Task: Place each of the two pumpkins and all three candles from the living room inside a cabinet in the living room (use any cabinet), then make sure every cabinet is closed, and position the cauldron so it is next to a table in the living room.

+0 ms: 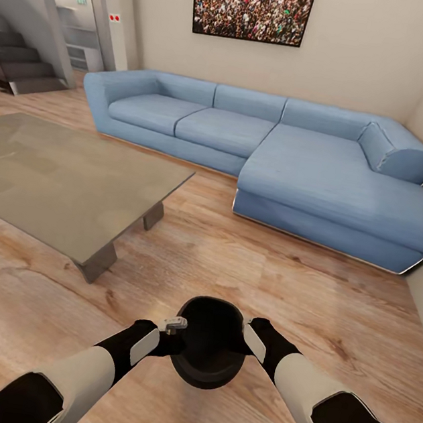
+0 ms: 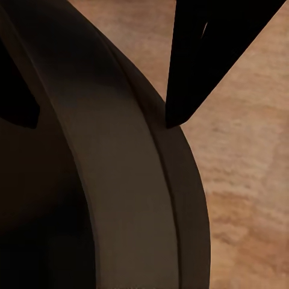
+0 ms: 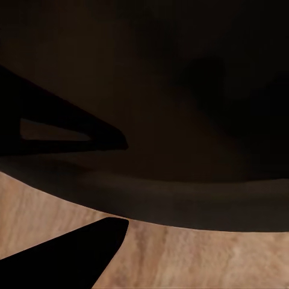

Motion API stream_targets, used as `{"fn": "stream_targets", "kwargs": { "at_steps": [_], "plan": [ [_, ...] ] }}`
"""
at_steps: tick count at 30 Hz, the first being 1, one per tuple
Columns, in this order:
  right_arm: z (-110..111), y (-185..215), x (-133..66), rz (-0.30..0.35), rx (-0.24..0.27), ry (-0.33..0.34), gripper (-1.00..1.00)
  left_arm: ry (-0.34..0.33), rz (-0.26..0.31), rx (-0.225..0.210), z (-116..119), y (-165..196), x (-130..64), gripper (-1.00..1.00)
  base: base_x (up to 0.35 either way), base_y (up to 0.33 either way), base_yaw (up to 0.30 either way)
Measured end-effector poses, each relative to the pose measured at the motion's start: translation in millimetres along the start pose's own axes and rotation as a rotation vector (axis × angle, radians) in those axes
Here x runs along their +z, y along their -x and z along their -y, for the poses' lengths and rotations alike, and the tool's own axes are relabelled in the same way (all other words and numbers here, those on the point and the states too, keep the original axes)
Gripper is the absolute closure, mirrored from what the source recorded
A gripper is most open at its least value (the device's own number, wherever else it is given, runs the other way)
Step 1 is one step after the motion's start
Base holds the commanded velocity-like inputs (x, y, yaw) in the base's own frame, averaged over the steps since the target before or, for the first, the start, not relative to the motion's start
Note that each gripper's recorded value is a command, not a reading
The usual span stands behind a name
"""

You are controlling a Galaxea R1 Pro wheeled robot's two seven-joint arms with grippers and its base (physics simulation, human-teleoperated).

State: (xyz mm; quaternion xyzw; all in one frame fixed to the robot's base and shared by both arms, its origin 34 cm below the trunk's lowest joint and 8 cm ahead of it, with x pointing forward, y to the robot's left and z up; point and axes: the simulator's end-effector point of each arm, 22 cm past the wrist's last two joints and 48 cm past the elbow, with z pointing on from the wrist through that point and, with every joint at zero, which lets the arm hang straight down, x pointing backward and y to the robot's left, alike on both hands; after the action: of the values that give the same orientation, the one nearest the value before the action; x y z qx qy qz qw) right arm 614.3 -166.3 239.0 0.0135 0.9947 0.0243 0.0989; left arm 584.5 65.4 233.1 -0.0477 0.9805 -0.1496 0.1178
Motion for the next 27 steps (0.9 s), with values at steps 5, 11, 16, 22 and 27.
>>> {"fn": "stream_targets", "kwargs": {
  "at_steps": [5, 11, 16, 22, 27],
  "plan": [
    [-0.3, 2.8, -3.6, 0.008, 0.000, 0.000, 1.00, -0.001, 0.007, 0.002, 1.3, 2.9, -3.1, 1.00, 0.000, 0.000, 0.000],
    [-0.5, 6.2, -8.0, 0.017, -0.001, 0.001, 1.00, -0.002, 0.016, 0.005, 2.9, 6.3, -6.8, 1.00, 0.000, 0.000, 0.000],
    [-0.5, 1.1, -7.9, 0.013, 0.005, 0.003, 1.00, 0.001, 0.010, 0.009, 2.1, 2.9, -7.5, 1.00, 0.000, 0.000, 0.000],
    [-0.6, 0.7, -8.3, 0.014, 0.006, 0.003, 1.00, 0.002, 0.010, 0.010, 2.2, 2.9, -8.1, 1.00, 0.000, 0.000, 0.000],
    [-0.8, 2.5, -11.4, 0.020, 0.006, 0.004, 1.00, 0.001, 0.016, 0.012, 3.2, 4.9, -10.8, 1.00, 0.000, 0.000, 0.000]
  ]
}}
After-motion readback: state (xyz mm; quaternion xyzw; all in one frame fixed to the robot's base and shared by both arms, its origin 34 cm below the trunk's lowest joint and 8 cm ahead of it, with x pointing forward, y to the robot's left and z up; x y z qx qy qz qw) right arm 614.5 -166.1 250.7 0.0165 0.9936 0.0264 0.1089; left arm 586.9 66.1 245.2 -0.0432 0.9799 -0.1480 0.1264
